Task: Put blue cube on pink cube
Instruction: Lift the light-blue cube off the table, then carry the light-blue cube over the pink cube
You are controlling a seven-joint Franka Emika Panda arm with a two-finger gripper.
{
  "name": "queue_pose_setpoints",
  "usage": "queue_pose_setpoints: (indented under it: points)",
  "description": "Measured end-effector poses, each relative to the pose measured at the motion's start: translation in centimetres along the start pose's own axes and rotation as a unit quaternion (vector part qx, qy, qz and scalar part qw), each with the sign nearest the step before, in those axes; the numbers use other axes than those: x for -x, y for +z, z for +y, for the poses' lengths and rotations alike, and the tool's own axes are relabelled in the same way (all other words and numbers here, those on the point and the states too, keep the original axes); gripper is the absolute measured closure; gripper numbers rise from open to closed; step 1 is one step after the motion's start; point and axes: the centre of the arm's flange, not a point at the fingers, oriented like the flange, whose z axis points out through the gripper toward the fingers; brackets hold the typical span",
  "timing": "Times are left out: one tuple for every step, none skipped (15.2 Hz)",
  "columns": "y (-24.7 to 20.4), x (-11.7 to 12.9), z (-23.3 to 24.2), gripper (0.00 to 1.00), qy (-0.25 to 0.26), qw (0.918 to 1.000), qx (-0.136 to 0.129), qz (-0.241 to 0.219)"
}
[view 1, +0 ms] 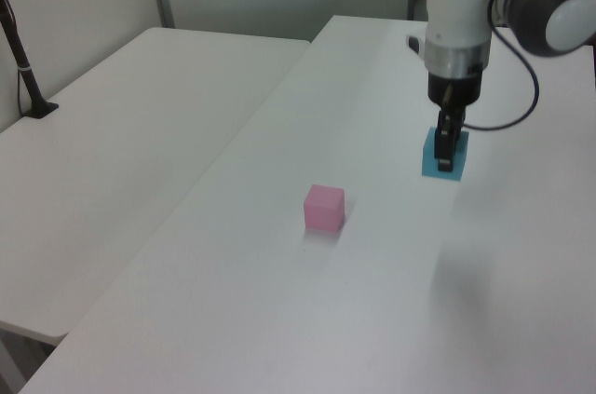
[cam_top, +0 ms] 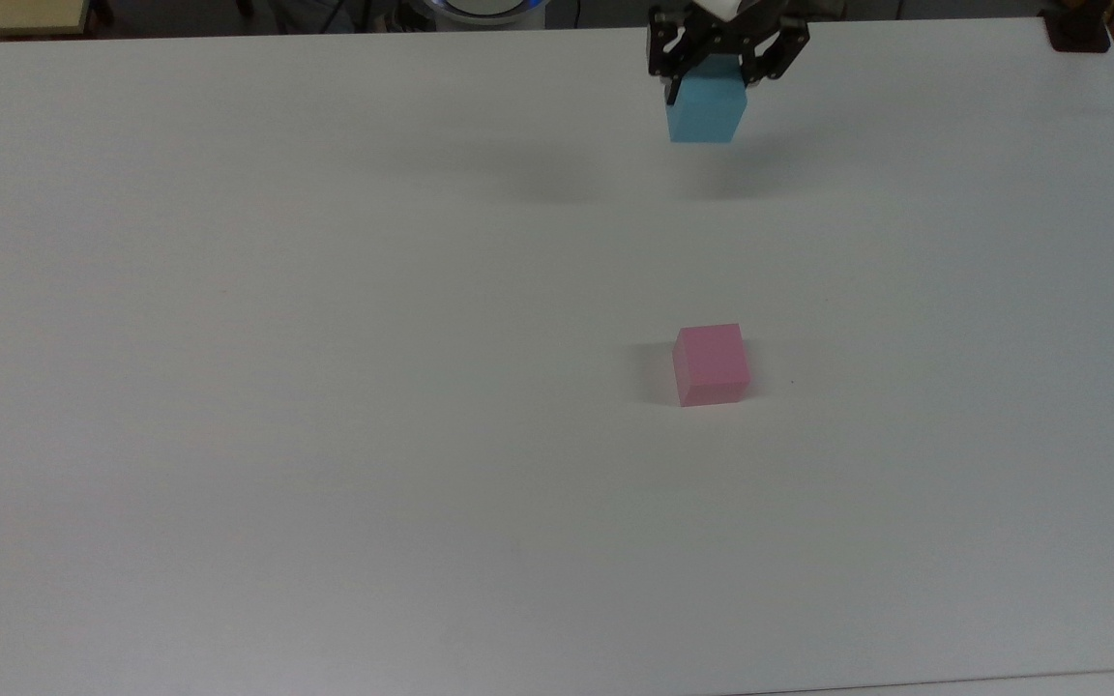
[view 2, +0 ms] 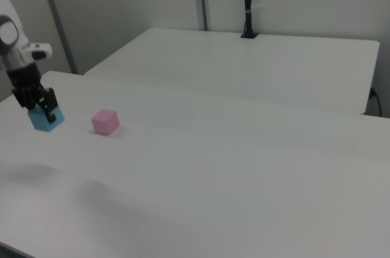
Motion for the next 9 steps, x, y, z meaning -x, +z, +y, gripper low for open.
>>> queue_pose_setpoints:
  points:
    - [-1.5, -0.1, 0.2, 0.38, -0.004, 1.0000, 0.000, 0.002]
    - [-2.9, -0.3, 0.4, 0.38, -0.007, 1.0000, 0.000, 0.003]
    - [-4.0, -0.4, 0.6, 0.38, -0.010, 0.9999, -0.002, 0.005]
    - [-4.9, -0.5, 0.7, 0.38, -0.010, 0.9999, -0.004, 0.010]
    - [-5.6, -0.7, 0.8, 0.38, -0.010, 0.9998, -0.007, 0.015]
    - [-6.2, -0.8, 0.8, 0.38, -0.008, 0.9997, -0.010, 0.021]
    - [-6.8, -1.1, 1.0, 0.38, -0.007, 0.9996, -0.012, 0.026]
    - [-7.7, -1.5, 1.3, 0.38, -0.005, 0.9993, -0.016, 0.035]
    - [-8.3, -1.9, 1.7, 0.38, -0.003, 0.9990, -0.019, 0.041]
